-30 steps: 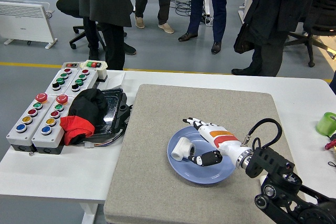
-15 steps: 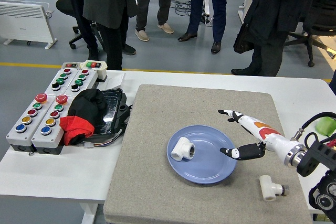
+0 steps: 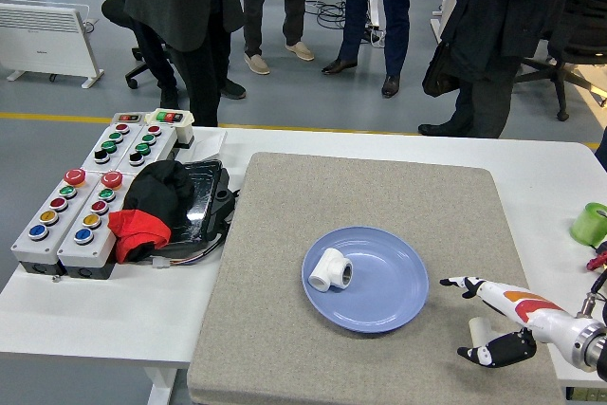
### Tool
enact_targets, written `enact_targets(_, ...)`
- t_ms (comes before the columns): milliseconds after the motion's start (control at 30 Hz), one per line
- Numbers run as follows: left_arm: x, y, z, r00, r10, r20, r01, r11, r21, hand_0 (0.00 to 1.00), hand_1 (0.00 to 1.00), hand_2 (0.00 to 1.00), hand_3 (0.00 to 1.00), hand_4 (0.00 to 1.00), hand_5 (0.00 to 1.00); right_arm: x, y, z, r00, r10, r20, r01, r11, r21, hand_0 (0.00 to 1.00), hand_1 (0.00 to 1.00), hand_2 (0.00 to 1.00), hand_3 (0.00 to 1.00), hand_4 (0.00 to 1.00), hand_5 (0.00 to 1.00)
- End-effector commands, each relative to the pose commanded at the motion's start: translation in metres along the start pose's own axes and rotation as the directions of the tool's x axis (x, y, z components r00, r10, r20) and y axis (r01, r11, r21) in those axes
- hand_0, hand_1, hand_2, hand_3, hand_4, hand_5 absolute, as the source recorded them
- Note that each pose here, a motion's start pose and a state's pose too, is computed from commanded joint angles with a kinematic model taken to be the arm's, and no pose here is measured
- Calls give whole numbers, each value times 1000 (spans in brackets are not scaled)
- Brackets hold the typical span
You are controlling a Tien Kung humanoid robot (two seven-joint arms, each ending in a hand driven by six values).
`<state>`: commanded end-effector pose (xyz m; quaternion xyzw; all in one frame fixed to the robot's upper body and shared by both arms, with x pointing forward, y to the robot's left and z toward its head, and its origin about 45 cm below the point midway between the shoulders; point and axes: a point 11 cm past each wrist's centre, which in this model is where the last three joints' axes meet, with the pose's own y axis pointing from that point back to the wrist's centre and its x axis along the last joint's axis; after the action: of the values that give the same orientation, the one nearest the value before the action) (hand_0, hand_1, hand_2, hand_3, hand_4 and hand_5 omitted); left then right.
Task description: Pick pipe place plate twice
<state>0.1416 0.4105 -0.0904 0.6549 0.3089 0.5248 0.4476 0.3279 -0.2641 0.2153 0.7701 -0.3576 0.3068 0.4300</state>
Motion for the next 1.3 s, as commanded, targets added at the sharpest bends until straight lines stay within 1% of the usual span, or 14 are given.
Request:
enact_targets(100, 0, 0, 0, 1000, -1, 2, 1, 1000, -1, 723, 750, 703, 649, 402, 998, -6, 1, 12, 1000, -6, -11, 6, 999, -40, 880, 840, 958, 945, 808, 446)
enact_targets(167, -1, 0, 0, 1000, -1, 3, 1, 1000, -1, 725, 750, 703, 648, 402, 998, -8, 2, 16, 1000, -9, -9, 8, 999, -53, 881, 842, 959, 947, 813, 452)
enact_targets(300, -1, 0, 0, 1000, -2, 2, 2, 1000, -1, 725, 750, 703, 648, 402, 998, -11, 0, 22, 1000, -14, -3, 14, 997, -71, 881, 842, 959, 947, 813, 452)
enact_targets(333, -1, 0, 0, 1000, -2, 2, 2, 1000, -2, 723, 750, 702, 648, 401, 998, -12, 0, 23, 1000, -14, -2, 13, 997, -75, 858, 833, 952, 941, 816, 464)
enact_targets(500, -1, 0, 1, 1000, -2, 3, 2, 1000, -3, 723, 750, 702, 648, 401, 998, -15, -3, 28, 1000, -3, -10, 2, 996, -93, 858, 833, 952, 941, 816, 464)
enact_targets(533, -1, 0, 1, 1000, -3, 3, 3, 1000, -3, 724, 750, 700, 648, 401, 998, -15, -4, 29, 1000, -1, -13, -1, 995, -97, 809, 796, 909, 922, 818, 466)
enact_targets(700, -1, 0, 1, 1000, -3, 2, 3, 1000, -3, 724, 750, 700, 648, 401, 998, -17, -5, 32, 1000, 5, -18, -7, 994, -108, 809, 796, 909, 922, 818, 466)
enact_targets(733, -2, 0, 0, 1000, -4, 3, 4, 1000, -3, 724, 750, 702, 648, 403, 998, -18, -5, 33, 1000, 7, -20, -9, 994, -110, 729, 754, 839, 871, 814, 464)
enact_targets(900, -3, 0, -1, 1000, -6, 7, 6, 1000, 1, 724, 750, 702, 648, 403, 998, -20, -7, 35, 999, 20, -30, -23, 993, -115, 729, 754, 839, 871, 814, 464)
enact_targets(933, -3, 0, -1, 1000, -6, 7, 6, 1000, 1, 724, 750, 701, 648, 403, 998, -20, -7, 35, 999, 21, -31, -25, 993, -116, 544, 636, 704, 822, 794, 439)
enact_targets(1100, -4, 0, -3, 1000, -8, 10, 8, 1000, 3, 724, 750, 701, 648, 403, 998, -20, -7, 37, 999, 37, -33, -41, 992, -121, 544, 636, 704, 822, 794, 439)
enact_targets(1133, -5, -1, -3, 1000, -9, 12, 9, 1000, 3, 724, 750, 701, 647, 404, 998, -19, -7, 37, 998, 45, -34, -49, 991, -122, 457, 568, 656, 790, 763, 410)
enact_targets(1300, -5, -1, -4, 1000, -11, 16, 11, 1000, 4, 724, 750, 701, 647, 404, 998, -16, -6, 35, 997, 69, -33, -72, 991, -115, 457, 568, 656, 790, 763, 410)
